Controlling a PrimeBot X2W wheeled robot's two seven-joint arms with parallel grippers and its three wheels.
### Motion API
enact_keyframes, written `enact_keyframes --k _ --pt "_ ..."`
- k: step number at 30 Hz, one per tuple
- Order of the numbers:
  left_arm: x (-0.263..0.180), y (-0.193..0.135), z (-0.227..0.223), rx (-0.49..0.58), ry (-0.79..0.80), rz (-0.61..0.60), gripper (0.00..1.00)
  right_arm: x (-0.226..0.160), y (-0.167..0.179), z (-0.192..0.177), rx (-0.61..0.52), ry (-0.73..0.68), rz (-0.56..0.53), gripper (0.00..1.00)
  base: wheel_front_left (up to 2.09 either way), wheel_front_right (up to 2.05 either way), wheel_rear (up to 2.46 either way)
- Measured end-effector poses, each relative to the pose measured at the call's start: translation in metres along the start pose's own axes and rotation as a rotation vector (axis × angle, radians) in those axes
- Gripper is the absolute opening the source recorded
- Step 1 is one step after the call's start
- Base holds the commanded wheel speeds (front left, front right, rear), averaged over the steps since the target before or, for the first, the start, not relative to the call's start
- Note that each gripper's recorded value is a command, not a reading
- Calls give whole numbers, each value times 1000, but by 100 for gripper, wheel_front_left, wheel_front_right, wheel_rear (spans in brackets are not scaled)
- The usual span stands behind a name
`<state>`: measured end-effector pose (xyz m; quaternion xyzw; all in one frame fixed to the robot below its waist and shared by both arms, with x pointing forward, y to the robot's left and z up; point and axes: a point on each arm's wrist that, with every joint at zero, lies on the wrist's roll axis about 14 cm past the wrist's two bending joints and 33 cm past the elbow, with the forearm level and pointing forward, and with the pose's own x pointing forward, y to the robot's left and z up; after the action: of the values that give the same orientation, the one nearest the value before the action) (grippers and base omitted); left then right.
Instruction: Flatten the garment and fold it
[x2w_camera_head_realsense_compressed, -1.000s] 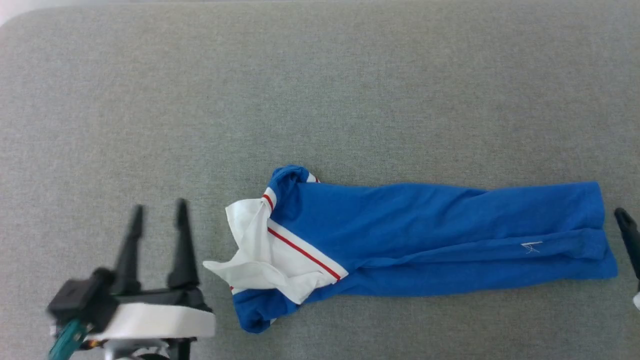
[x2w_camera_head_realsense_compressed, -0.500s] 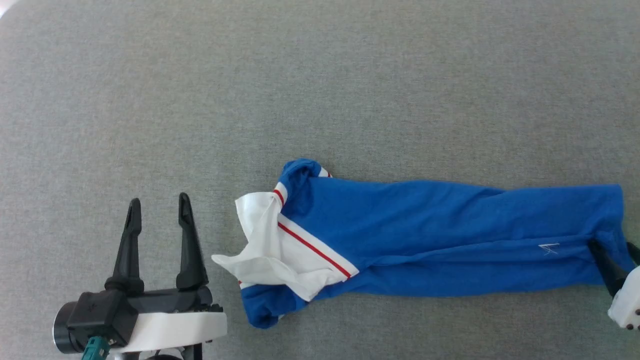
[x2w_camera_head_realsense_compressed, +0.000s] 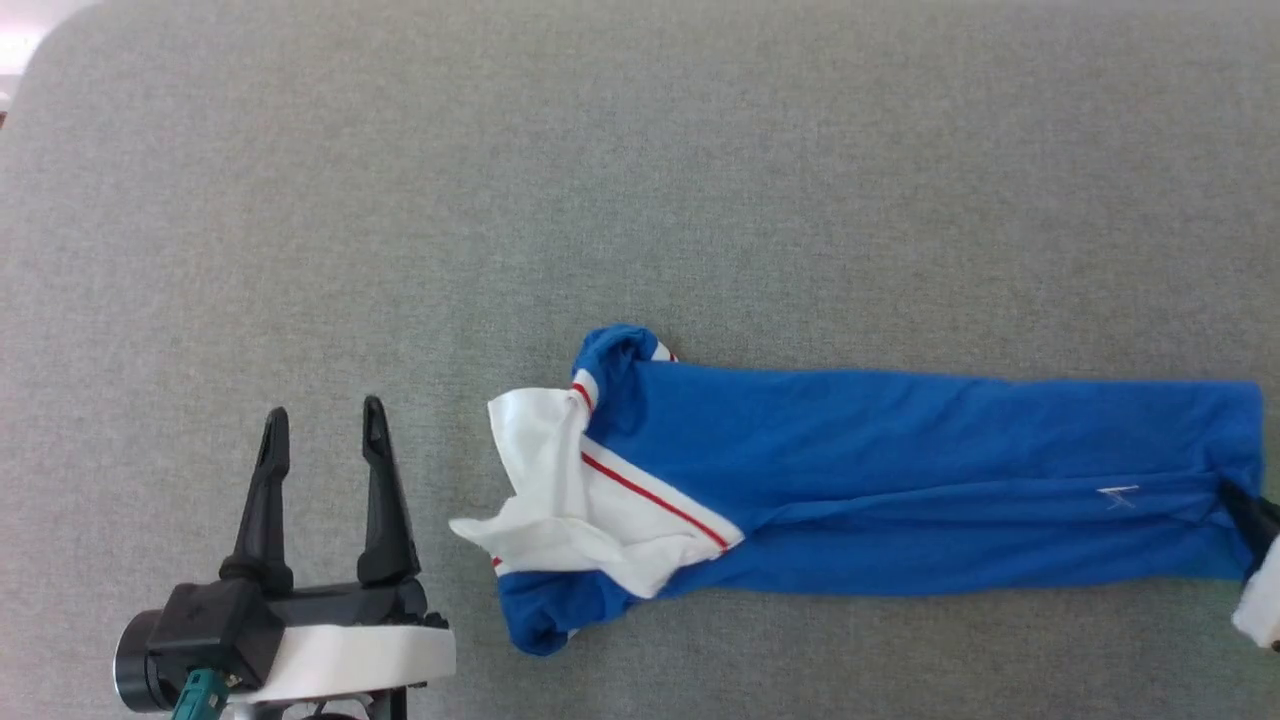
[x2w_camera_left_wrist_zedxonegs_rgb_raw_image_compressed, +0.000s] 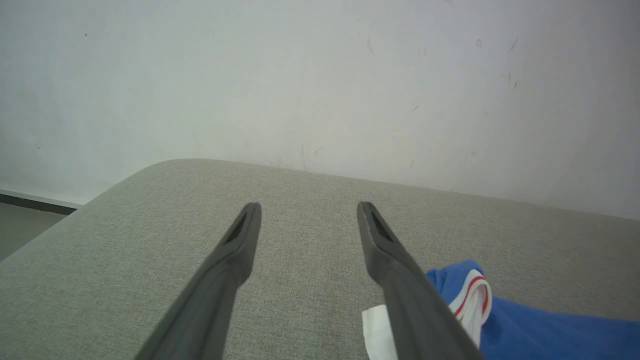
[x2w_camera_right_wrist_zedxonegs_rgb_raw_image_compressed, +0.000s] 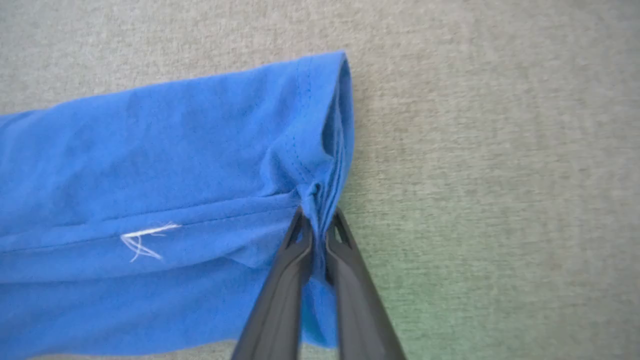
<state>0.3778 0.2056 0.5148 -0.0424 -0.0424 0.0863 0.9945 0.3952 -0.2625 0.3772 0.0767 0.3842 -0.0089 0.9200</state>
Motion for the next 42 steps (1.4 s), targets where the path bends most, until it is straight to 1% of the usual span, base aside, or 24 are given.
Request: enact_keyframes --k 4,11,13,15,17,18,19,20,21,23,28,36,42 --pt "-3 0 3 1 -6 -2 100 -9 -21 13 9 -54 -63 0 0 0 0" --pt "-11 1 0 5 11 -8 100 -31 -88 26 20 -98 -256 0 0 0 0" --pt "-12 1 0 5 12 -9 100 -34 -96 29 8 -107 -283 0 0 0 0" --pt "-13 1 0 4 14 -10 100 -33 -89 31 10 -119 -267 0 0 0 0" --pt "-13 0 0 3 16 -12 100 -29 -71 32 8 -123 -219 0 0 0 0" --pt "-14 -1 1 2 16 -14 100 -25 -44 33 5 -125 -141 0 0 0 0" --pt "-14 -1 1 1 16 -15 100 -23 -28 33 -1 -122 -94 0 0 0 0" --pt "-14 -1 1 1 16 -15 100 -23 -28 33 -1 -122 -94 0 0 0 0" --pt "-15 -2 1 -1 15 -17 100 -22 7 34 8 -122 8 0 0 0 0" --pt "-16 -3 2 -4 12 -19 100 -24 44 35 -3 -117 115 0 0 0 0" --pt "-17 -2 1 -12 18 -13 100 -34 118 34 -40 -110 323 0 0 0 0" --pt "-19 4 -6 -14 43 10 100 -46 212 23 -136 -68 585 0 0 0 0" --pt "-22 7 -13 -21 69 27 100 -53 266 11 -195 -26 735 0 0 0 0"
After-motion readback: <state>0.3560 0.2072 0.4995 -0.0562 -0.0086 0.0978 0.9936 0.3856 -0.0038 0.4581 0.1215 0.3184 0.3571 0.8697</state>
